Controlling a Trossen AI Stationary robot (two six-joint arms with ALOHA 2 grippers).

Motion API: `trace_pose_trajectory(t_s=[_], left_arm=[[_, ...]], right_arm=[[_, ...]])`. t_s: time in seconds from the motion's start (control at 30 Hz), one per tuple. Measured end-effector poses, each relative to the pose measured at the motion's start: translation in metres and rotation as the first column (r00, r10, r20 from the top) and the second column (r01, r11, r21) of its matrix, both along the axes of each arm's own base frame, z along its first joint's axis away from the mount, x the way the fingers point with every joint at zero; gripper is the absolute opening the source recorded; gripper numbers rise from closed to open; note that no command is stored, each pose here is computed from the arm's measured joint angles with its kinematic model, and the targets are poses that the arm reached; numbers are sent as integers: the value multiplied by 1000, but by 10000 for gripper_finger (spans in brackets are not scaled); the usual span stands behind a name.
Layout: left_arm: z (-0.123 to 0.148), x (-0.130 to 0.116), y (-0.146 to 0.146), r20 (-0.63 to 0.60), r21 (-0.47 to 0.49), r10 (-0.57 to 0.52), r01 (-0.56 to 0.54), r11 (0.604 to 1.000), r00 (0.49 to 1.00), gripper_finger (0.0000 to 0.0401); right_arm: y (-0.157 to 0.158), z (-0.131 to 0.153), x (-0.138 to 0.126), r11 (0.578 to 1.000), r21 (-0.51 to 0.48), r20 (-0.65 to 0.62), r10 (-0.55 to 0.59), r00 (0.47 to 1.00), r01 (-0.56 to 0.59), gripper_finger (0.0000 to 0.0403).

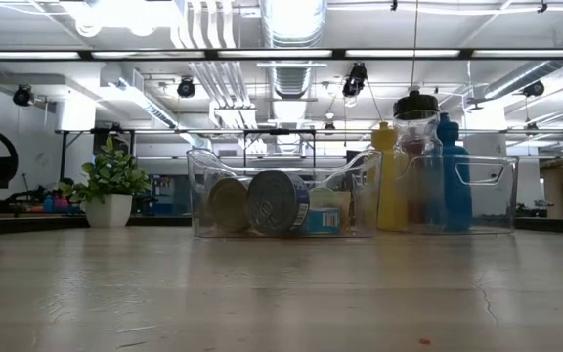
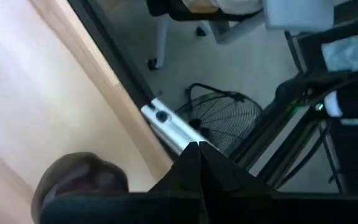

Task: Pick & Place Food Item
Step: Put the plum into the orange bin

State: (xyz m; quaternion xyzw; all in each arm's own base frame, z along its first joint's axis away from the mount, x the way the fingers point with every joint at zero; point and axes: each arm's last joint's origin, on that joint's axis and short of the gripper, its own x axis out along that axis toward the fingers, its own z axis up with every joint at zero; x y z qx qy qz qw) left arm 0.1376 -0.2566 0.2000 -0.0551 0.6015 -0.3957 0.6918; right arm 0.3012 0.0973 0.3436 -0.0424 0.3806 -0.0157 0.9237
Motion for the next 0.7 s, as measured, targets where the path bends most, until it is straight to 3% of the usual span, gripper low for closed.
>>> trace_pose_trajectory(t_s=[0.3, 0.7], left_arm=[[-24, -3, 14, -12, 46, -13, 14, 999, 1000, 1], [-37, -1, 27, 8, 132, 24, -25, 991, 1000, 1]], right_arm=[[0, 0, 0, 1000, -2, 3, 2, 1000, -2, 91], [1, 3, 3, 999, -37, 48, 26, 998, -24, 69]])
